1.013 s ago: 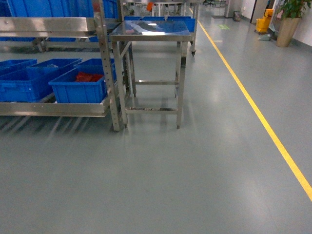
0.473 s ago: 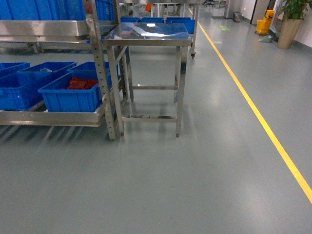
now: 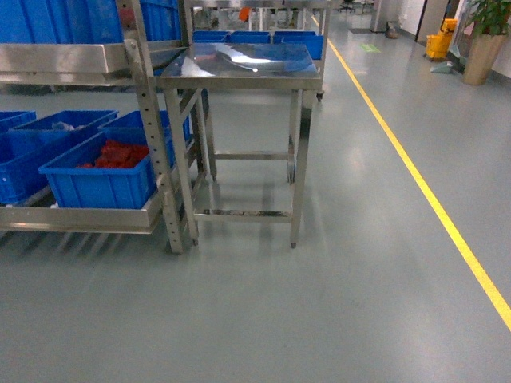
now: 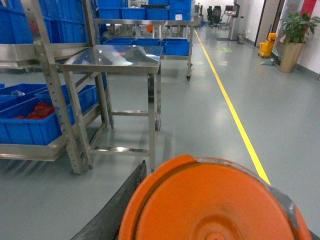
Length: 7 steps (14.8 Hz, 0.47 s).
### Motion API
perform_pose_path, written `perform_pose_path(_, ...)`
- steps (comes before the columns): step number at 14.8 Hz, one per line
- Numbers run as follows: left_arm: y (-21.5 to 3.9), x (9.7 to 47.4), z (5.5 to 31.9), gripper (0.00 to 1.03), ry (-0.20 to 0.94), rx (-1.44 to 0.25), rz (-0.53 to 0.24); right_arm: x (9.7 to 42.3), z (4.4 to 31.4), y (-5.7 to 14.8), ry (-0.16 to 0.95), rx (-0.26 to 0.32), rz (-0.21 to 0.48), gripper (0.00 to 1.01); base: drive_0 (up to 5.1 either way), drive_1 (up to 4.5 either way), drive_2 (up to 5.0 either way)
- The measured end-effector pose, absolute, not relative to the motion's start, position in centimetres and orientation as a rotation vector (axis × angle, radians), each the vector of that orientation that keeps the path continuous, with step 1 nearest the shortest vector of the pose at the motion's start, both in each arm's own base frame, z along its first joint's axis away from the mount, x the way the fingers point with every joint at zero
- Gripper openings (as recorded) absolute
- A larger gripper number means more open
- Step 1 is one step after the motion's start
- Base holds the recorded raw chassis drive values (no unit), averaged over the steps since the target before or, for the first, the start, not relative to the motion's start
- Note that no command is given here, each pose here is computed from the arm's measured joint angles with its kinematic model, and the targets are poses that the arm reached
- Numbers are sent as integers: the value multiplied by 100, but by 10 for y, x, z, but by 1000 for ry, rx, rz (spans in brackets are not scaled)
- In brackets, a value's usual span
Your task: Sort blue parts and orange caps into right shelf containers
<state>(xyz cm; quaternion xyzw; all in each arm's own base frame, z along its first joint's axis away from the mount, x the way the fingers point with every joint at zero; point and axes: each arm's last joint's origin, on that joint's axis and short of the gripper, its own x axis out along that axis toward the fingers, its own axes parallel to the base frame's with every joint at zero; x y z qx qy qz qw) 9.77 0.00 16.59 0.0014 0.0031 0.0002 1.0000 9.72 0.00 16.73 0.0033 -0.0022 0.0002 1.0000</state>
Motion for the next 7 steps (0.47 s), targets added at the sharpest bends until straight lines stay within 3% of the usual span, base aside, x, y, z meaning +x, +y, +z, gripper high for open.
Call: perform_pose_path(7, 0, 98, 166, 41, 6, 3, 0, 97, 167, 0, -1, 7, 0, 43, -5, 404, -414)
